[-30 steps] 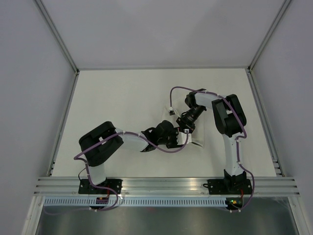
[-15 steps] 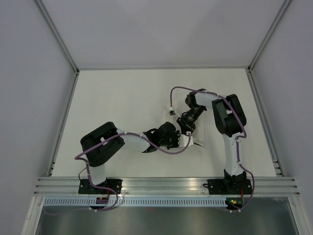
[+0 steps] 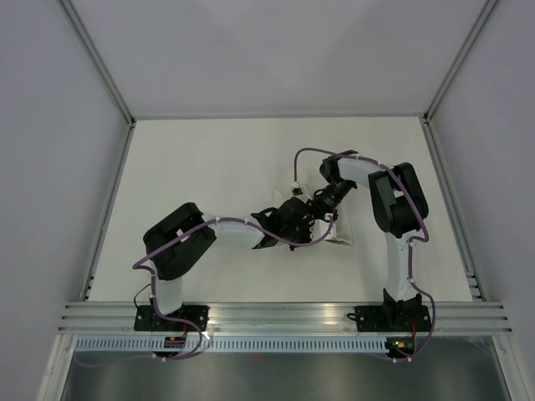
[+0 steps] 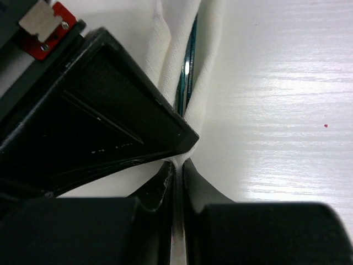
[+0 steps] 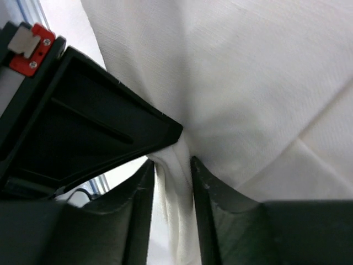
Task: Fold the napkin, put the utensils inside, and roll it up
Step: Roll the napkin at the center of the board.
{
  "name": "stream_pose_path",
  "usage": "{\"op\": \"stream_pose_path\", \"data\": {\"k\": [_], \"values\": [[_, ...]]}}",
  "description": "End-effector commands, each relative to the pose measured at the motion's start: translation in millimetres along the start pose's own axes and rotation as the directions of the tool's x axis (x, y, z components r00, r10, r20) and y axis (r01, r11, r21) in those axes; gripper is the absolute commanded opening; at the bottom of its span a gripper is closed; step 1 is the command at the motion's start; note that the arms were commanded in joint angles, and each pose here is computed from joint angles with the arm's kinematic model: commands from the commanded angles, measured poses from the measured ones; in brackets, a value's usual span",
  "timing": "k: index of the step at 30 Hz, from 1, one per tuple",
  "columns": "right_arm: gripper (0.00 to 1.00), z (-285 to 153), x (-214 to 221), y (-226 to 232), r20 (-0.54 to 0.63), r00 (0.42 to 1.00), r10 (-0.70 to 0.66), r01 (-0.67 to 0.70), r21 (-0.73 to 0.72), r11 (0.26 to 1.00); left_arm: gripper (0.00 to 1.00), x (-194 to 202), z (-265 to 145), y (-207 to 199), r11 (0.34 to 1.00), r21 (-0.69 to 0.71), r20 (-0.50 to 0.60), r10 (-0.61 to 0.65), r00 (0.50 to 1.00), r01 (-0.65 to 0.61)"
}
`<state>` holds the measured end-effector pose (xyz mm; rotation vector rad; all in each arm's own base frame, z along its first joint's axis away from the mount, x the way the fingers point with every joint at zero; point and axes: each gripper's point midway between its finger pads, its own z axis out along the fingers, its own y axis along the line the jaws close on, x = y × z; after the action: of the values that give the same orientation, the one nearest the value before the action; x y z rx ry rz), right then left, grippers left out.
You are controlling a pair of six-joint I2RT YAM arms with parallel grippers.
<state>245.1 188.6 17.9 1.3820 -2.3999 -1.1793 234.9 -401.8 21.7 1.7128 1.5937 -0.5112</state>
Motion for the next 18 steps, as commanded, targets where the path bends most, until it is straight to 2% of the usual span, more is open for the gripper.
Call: {"op": "stream_pose_path", "data": {"k": [1,4,7,18], "values": [[0.43,-23.1,-18.2,-27.5,0.039,0.986,-0.161,0.150,0.198,0.969,0.02,2.8,2.3,-16.5,0.987,0.112,-0.021,-0.113,0.993,0.115],[0.51,-31.8,-21.3,-25.5,0.061,0.985,-0.164,0.144,0.246,0.959,0.02,-1.2,1.6,-17.7,0.978,0.151,-0.013,-0.145,0.989,0.145],[0.53,-41.8,-24.4,-29.5,0.091,0.985,-0.148,0.115,0.298,0.948,0.02,-4.4,-0.4,-17.0,0.972,0.170,0.003,-0.165,0.986,0.162],[0.55,-101.4,-33.9,-42.3,0.323,0.937,-0.137,-0.001,0.391,0.920,0.02,2.5,-10.0,-2.8,0.918,0.243,0.031,-0.329,0.944,0.312]]}}
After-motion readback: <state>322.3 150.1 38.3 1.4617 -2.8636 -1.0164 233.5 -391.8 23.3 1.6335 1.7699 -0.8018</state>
